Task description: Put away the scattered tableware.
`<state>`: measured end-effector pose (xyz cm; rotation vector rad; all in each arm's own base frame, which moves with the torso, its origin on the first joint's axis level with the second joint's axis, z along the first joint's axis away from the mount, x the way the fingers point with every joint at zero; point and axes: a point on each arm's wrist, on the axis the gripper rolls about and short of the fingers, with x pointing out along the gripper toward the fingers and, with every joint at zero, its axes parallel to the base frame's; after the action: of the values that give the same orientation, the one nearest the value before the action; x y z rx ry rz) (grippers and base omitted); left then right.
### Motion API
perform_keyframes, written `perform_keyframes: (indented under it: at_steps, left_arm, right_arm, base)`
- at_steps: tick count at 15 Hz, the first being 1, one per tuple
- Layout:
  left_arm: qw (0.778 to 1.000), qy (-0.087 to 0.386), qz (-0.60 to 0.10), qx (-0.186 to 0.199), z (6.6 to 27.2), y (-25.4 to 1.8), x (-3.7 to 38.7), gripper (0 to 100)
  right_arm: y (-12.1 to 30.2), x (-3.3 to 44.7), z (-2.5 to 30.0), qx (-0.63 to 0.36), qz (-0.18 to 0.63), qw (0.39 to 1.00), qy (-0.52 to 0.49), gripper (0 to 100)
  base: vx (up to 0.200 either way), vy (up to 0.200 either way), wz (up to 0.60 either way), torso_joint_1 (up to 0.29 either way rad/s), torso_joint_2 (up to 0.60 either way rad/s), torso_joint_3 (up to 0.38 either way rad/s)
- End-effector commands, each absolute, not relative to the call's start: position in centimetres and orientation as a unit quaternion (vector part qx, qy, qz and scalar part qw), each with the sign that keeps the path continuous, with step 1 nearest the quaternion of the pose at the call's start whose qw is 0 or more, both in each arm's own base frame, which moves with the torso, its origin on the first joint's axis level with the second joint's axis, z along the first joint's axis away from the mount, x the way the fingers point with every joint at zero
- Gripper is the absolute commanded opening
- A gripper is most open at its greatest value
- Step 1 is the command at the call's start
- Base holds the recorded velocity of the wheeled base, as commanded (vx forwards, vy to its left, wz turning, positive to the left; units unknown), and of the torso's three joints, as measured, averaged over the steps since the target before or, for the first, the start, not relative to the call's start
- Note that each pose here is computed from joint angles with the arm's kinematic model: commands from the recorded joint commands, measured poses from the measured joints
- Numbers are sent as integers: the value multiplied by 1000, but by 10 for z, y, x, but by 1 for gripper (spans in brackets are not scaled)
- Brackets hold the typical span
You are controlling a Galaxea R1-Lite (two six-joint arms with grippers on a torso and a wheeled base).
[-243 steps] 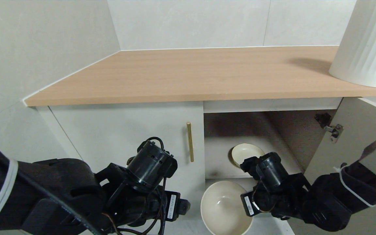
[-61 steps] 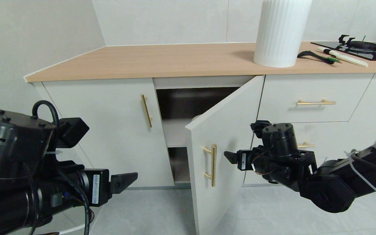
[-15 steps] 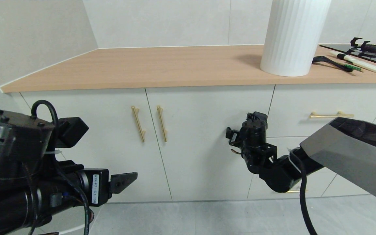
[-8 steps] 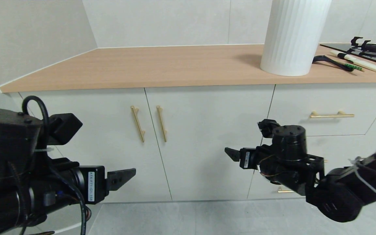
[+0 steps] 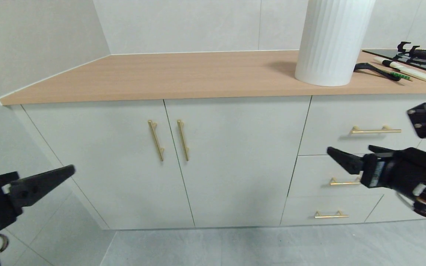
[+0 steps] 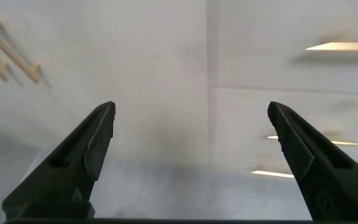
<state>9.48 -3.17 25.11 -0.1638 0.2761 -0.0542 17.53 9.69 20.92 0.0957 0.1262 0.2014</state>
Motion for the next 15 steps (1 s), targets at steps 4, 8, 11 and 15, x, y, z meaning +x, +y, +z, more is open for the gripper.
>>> perform_keyframes:
  at_steps: [4, 8, 11, 15]
  left_arm:
    - [994, -90, 56, -20, 241, 14, -37, 100]
    - [985, -140, 98, -17, 221, 15, -80, 100]
    - [977, -162, 138, -7, 206, 9, -94, 100]
    - [976, -152, 156, 3, 187, 6, -90, 100]
  right_arm:
    - [-2, 20, 211, 38, -14, 996, -77, 100]
    - [-16, -39, 181, 31, -62, 991, -110, 100]
    - [-16, -46, 166, 37, -95, 990, -99, 100]
    - [-9, -51, 154, 36, -172, 979, -106, 100]
  base:
    - [0, 0, 0, 0, 0, 0]
    - [0, 0, 0, 0, 0, 0]
    - [0, 0, 0, 0, 0, 0]
    - [0, 0, 0, 0, 0, 0]
